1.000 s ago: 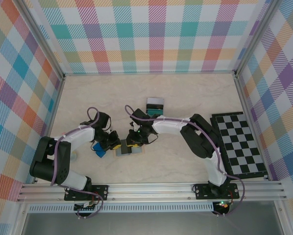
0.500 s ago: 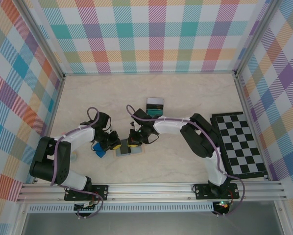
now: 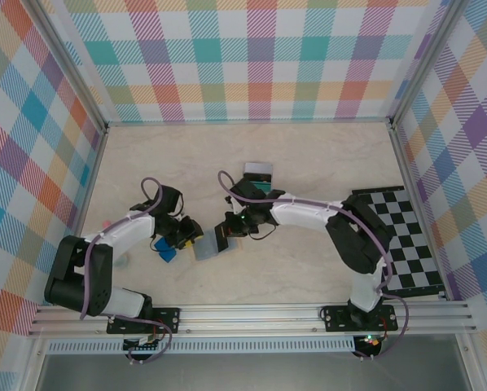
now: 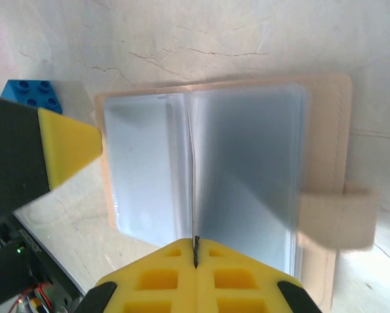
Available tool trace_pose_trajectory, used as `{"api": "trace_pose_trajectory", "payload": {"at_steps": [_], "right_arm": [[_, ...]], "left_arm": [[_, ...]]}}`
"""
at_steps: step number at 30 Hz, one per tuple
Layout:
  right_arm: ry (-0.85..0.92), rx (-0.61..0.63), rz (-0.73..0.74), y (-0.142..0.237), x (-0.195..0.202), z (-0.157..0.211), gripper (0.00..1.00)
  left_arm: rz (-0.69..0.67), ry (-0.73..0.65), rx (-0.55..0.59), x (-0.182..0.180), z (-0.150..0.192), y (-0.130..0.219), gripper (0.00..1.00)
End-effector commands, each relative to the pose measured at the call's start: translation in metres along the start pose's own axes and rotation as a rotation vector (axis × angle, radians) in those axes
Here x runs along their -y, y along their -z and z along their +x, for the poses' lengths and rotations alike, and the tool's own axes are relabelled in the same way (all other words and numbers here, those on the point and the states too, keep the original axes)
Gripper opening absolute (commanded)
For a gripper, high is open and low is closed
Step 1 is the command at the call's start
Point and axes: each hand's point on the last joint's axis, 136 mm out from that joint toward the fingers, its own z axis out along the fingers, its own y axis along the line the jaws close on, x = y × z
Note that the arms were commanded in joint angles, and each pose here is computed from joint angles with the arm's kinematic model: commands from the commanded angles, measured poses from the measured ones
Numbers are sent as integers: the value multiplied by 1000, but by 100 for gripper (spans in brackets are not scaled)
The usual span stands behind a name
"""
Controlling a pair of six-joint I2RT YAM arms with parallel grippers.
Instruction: Take the credit cards out of the card holder
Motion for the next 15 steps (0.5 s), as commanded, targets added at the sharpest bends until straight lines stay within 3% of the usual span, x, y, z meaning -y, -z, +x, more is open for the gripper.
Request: {"api": "trace_pose_trajectory", "payload": {"at_steps": [1,9,15], "right_arm": [[146,91,-4,35,-11,-12,0],[306,254,9,107,-20,-34,0],[403,359,122,148,-6,-57,0]], "left_arm": [[17,-17,83,16,-12,25,46],[-2,-25,192,18,-18,60,74],[-43,-83,210,12,-16,72,91]]}}
